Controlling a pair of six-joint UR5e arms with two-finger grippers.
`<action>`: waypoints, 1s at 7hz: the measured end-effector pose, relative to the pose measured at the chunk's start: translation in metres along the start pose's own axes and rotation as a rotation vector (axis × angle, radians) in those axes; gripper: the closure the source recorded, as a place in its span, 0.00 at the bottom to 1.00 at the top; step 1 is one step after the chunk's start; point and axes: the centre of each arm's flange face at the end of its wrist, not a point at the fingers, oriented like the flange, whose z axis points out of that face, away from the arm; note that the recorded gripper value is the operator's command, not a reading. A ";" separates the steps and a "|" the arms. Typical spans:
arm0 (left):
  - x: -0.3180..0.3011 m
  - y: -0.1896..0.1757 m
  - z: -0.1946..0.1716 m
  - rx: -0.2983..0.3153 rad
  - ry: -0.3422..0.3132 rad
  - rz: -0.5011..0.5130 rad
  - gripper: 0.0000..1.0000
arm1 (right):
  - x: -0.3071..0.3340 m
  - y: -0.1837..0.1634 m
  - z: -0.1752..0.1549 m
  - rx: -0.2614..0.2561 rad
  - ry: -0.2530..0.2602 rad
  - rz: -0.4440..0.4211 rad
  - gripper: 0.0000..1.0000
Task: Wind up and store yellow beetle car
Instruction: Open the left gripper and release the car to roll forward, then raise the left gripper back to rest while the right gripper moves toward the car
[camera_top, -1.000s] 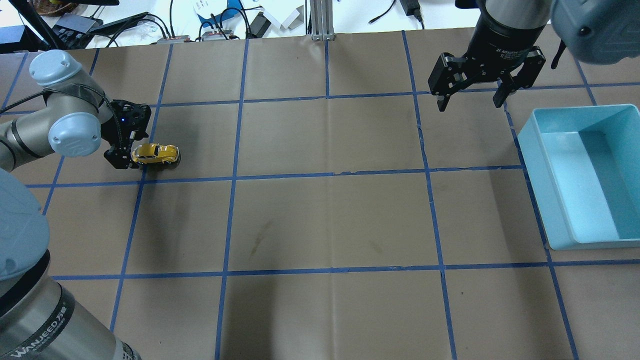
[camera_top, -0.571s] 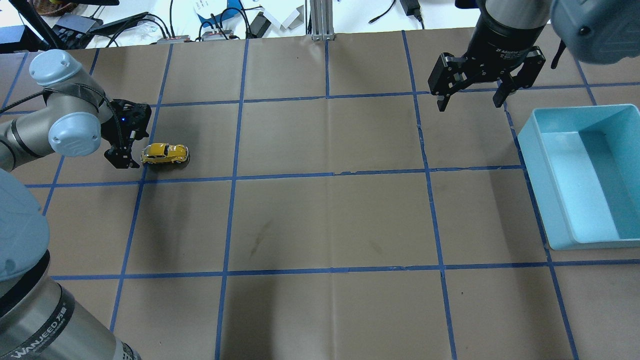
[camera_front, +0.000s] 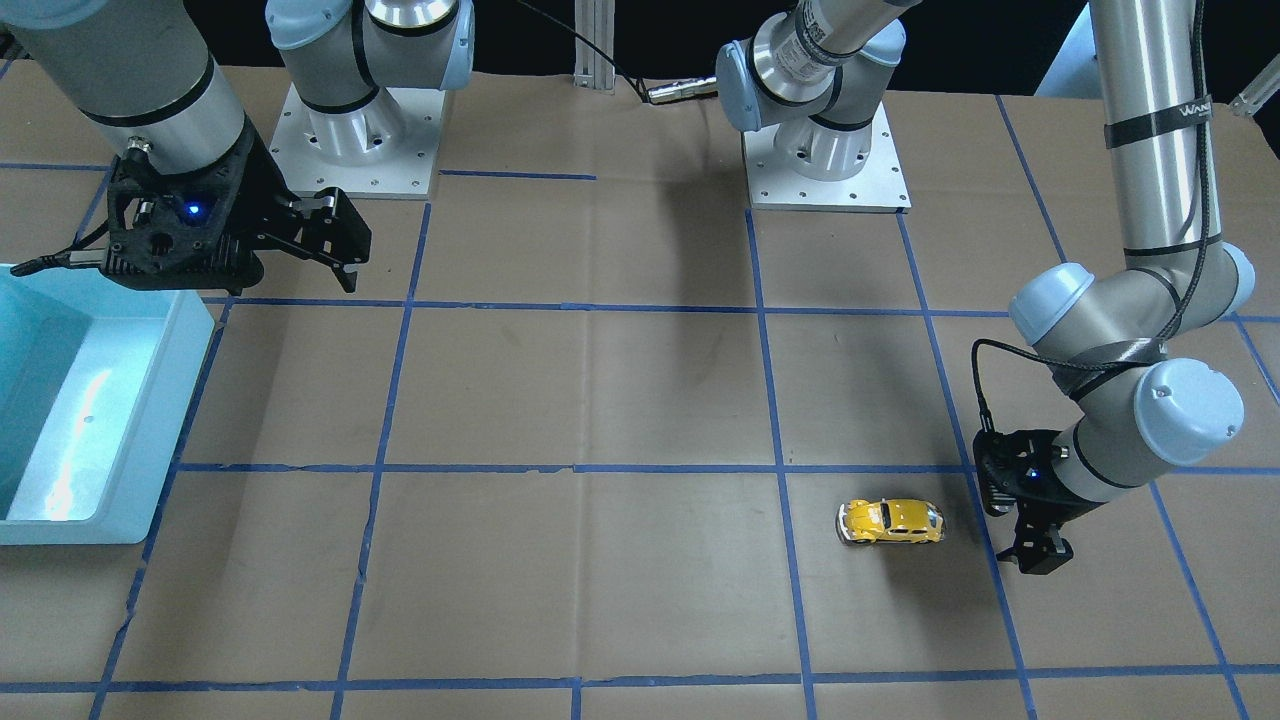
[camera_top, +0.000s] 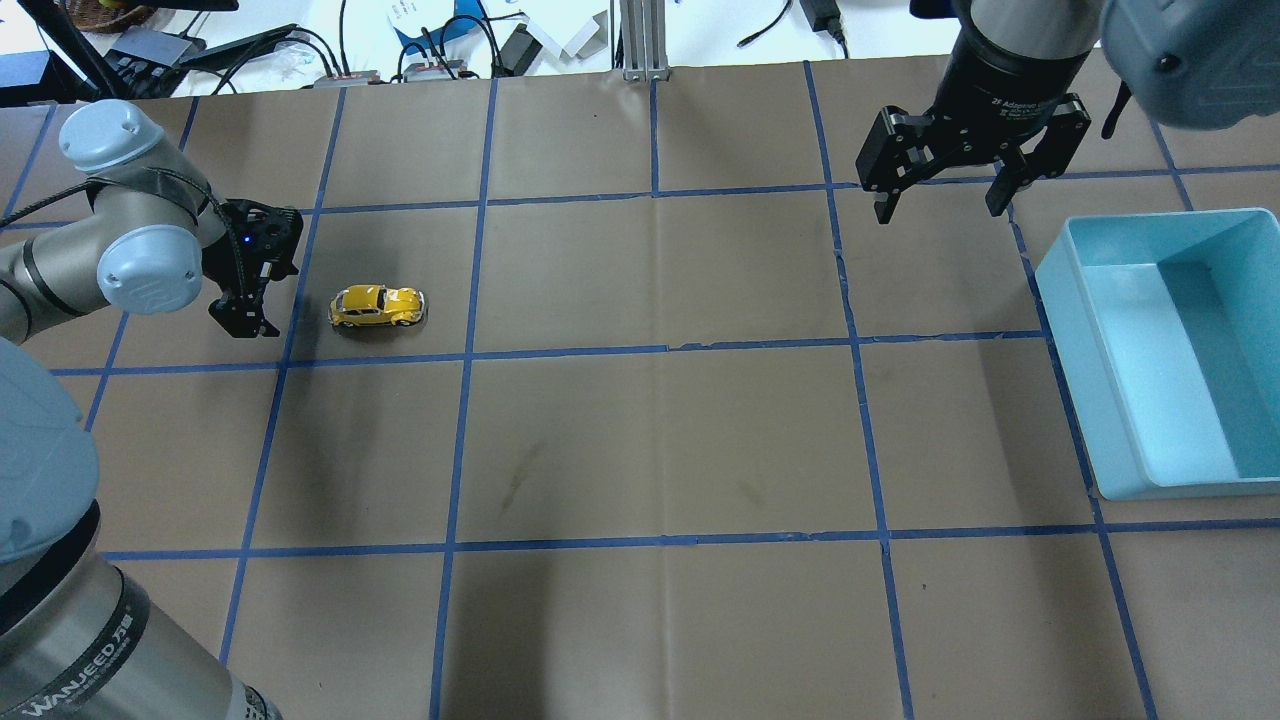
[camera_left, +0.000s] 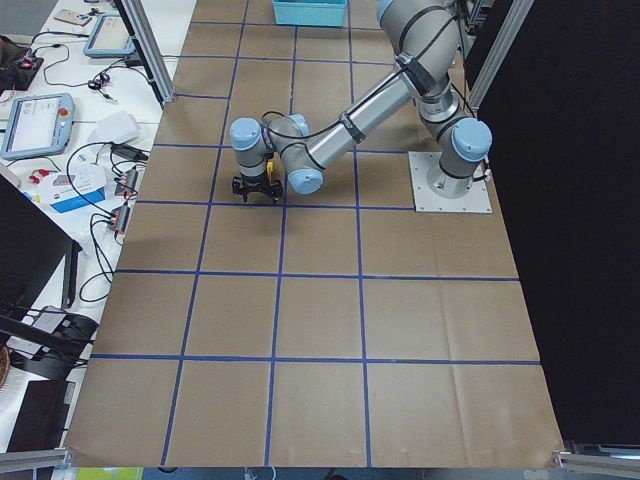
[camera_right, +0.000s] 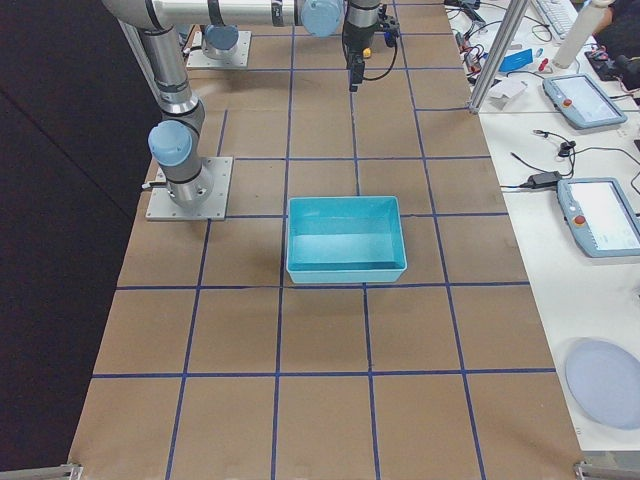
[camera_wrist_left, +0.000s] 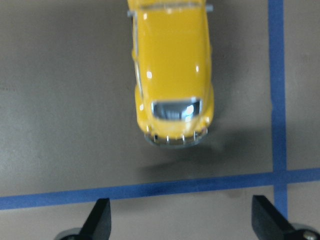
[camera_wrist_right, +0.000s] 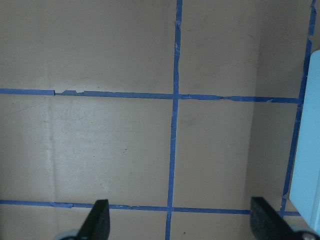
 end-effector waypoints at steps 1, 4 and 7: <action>0.000 0.000 0.000 0.000 0.000 0.000 0.00 | 0.000 0.000 0.000 0.000 0.000 0.000 0.00; -0.001 0.000 -0.001 -0.001 -0.002 0.000 0.00 | 0.000 0.000 0.000 0.001 0.000 0.000 0.00; -0.001 0.000 -0.004 -0.003 -0.005 -0.001 0.00 | 0.000 0.000 0.000 0.001 0.000 0.000 0.00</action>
